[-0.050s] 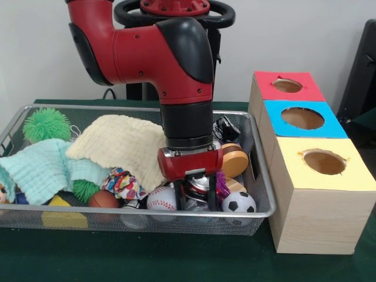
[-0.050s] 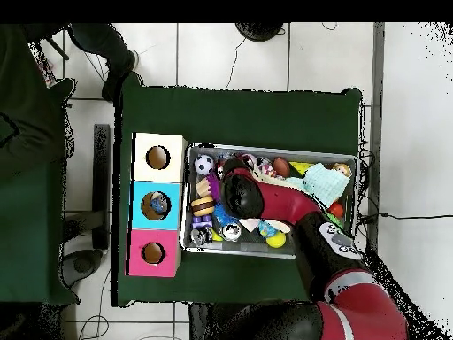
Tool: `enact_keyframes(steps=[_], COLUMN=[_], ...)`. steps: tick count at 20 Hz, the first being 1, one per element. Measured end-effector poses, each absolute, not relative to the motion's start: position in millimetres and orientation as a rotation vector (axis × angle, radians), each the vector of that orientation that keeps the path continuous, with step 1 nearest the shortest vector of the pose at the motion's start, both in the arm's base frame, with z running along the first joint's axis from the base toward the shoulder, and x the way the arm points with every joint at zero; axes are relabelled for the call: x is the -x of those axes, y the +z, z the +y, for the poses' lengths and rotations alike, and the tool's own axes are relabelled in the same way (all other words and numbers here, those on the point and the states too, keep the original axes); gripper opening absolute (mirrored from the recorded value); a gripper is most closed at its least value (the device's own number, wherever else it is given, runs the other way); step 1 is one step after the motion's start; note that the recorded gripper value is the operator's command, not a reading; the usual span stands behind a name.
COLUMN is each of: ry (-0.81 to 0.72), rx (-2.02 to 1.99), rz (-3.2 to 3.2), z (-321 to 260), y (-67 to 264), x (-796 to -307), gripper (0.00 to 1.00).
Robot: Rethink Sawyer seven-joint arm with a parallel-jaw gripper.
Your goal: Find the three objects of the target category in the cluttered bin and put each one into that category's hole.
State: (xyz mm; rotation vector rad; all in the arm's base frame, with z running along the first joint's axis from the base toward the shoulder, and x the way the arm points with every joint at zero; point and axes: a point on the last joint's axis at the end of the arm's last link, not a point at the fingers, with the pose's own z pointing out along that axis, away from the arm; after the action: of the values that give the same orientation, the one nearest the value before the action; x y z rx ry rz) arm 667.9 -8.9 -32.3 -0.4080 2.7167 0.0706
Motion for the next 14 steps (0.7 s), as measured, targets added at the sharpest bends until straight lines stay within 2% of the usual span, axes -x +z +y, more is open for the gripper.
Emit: enact_keyframes(steps=[8, 14], ry=[0.166, 0.225], rx=[0.449, 0.495], rz=[2.851, 2.961], z=[-3.6, -3.7], y=[-36.6, -28.0], x=[-662.1, -657.5], gripper=[1.0, 1.0])
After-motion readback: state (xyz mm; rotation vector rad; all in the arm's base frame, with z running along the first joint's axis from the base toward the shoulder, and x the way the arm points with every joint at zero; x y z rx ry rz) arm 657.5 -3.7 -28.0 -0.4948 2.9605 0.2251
